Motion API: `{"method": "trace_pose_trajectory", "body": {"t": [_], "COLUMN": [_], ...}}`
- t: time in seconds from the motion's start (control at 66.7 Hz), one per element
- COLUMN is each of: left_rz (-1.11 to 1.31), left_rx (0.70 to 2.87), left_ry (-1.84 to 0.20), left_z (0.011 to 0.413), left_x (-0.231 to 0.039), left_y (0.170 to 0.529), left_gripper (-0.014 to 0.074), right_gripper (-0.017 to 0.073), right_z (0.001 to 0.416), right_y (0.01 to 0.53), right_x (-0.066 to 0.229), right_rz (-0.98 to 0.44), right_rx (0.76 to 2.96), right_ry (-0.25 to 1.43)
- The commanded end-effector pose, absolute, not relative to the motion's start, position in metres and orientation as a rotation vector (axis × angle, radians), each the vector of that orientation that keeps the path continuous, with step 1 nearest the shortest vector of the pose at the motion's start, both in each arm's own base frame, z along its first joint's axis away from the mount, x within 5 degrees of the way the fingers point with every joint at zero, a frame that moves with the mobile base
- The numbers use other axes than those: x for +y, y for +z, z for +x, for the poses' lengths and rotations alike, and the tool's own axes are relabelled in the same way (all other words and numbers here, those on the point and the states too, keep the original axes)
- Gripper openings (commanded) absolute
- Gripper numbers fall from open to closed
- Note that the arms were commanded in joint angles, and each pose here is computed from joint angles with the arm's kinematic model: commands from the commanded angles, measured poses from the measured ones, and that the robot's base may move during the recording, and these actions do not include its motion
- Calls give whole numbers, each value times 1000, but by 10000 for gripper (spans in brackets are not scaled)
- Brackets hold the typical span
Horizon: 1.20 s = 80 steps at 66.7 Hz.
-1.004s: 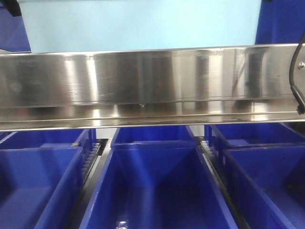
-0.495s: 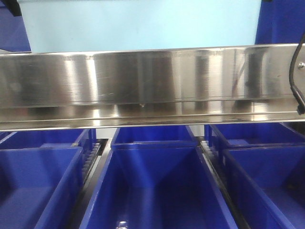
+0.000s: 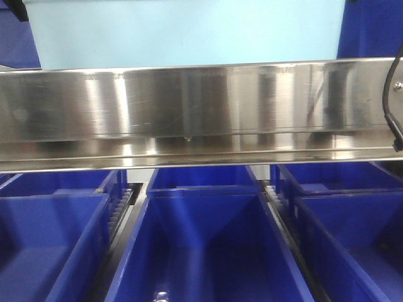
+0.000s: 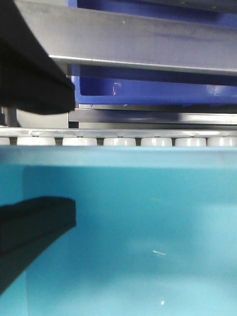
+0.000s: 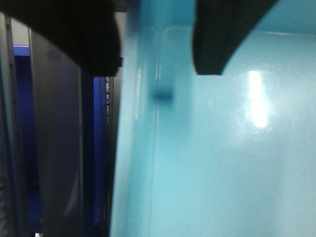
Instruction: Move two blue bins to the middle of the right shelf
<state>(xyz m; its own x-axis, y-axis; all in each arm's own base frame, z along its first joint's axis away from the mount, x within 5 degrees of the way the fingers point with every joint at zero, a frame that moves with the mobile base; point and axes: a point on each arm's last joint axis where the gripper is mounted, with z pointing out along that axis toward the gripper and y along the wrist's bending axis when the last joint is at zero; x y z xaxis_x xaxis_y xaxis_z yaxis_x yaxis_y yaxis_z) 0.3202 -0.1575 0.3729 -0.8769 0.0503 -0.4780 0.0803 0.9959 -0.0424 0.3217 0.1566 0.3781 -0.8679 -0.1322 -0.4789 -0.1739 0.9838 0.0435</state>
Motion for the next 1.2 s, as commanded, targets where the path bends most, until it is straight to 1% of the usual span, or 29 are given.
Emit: {"method": "trace_pose_trajectory", "body": {"t": [0.0,0.18,0.225,0.24,0.255,0.914,1.184], "left_rz": [67,66,70,69,69,71,68], "left_rx": [2625,2627,2627,2627,2627,2626,2562], "left_ry": [-105,-110,-111,-112,-112,-100,-140], "left_z": [319,319,319,319,319,319,317], "left_x": [-156,-156,-157,-157,-157,-156,-157], "left_y": [379,379,379,379,379,378,399], "left_gripper": [193,-35,-78,-104,-111,-111,-111], "right_gripper": [107,-125,-169,-167,-167,-167,-167], "right_z": [321,324,324,324,324,324,315], "right_y": [380,377,377,377,377,377,391], "right_x": [155,156,156,156,156,156,153], "right_rz": [-221,-223,-223,-223,-223,-213,-174], "right_rx": [2620,2629,2629,2629,2629,2628,2579], "right_ry": [108,103,103,103,103,109,77]}}
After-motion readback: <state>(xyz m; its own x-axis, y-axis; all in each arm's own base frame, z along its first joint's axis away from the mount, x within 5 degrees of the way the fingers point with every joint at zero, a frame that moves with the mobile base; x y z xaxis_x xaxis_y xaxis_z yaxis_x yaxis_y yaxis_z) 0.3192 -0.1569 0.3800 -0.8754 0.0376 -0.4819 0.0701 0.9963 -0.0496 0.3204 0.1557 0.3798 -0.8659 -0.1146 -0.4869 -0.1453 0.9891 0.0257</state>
